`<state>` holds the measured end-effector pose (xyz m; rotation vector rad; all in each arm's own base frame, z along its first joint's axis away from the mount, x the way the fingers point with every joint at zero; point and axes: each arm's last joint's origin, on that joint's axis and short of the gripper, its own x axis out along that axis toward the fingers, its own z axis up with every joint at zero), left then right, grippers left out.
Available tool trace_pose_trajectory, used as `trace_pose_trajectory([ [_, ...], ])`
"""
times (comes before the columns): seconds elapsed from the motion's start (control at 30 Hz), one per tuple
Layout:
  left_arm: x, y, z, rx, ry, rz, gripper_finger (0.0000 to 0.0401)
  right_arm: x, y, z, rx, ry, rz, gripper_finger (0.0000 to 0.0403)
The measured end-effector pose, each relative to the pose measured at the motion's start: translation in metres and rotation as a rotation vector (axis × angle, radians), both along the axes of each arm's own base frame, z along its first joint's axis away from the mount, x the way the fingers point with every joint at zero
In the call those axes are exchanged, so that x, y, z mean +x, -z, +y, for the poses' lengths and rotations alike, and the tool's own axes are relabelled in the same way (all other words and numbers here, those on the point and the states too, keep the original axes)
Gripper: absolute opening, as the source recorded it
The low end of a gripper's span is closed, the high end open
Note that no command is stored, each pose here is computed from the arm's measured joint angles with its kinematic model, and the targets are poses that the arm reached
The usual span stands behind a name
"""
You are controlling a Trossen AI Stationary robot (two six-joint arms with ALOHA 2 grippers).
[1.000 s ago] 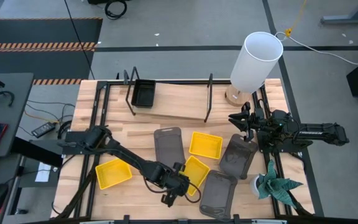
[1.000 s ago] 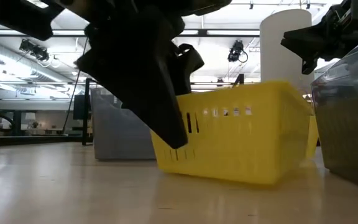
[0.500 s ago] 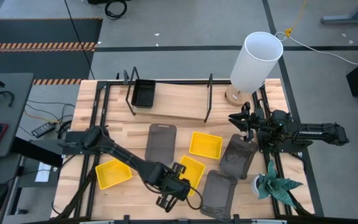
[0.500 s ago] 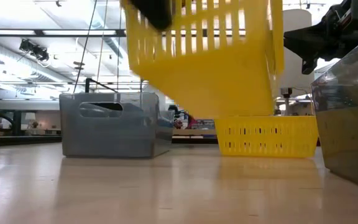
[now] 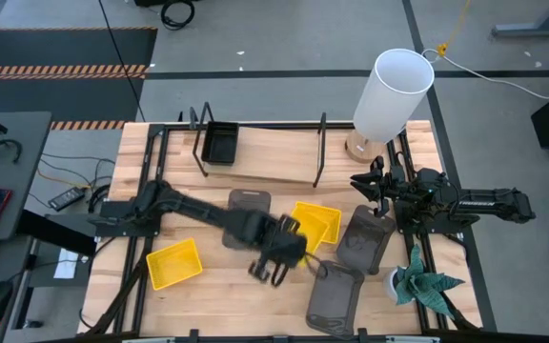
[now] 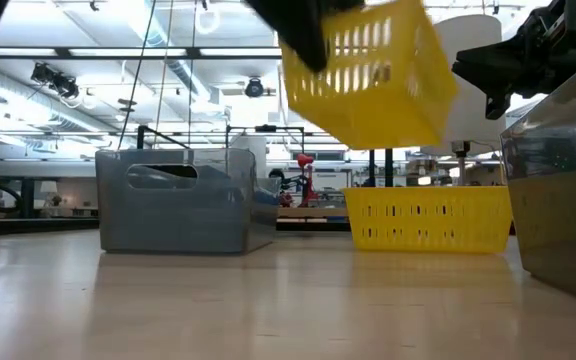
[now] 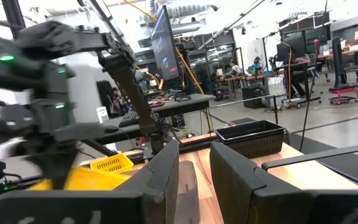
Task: Stack baskets on shelf by color
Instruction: Stack the bottom right yellow basket on top of the top right yellow basket
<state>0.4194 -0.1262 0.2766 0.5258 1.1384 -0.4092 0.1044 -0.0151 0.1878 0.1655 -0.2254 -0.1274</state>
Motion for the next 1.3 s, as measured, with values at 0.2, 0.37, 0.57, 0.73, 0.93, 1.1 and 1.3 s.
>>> trace_pose_trajectory([
  [0.2, 0.008, 0.001, 0.046, 0.15, 0.341, 0.024, 0.0005, 0.0, 0.0, 0.0, 0.0, 0.0, 0.0, 0.0096],
  [0.37, 0.011, 0.004, 0.078, 0.264, 0.673, 0.039, 0.0005, 0.0, 0.0, 0.0, 0.0, 0.0, 0.0, 0.0096],
  [0.57, 0.015, 0.01, 0.113, 0.318, 0.958, 0.026, 0.0006, 0.0, 0.0, 0.0, 0.0, 0.0, 0.001, 0.0096],
  [0.73, 0.021, 0.016, 0.132, 0.366, 1.055, 0.008, 0.0006, 0.0, 0.0, 0.0, 0.0, 0.0, 0.0, 0.0096],
  [0.93, 0.035, 0.027, 0.133, 0.421, 1.085, -0.052, 0.0006, 0.0, 0.0, 0.0, 0.0, 0.0, 0.0, 0.0096],
  [1.1, 0.039, 0.039, 0.129, 0.424, 1.155, -0.05, 0.0005, 0.0, 0.0, 0.0, 0.0, 0.0, -0.003, 0.0096],
  [1.3, 0.044, 0.045, 0.133, 0.427, 1.15, -0.068, 0.0004, 0.0, 0.0, 0.0, 0.0, 0.001, 0.001, 0.0096],
])
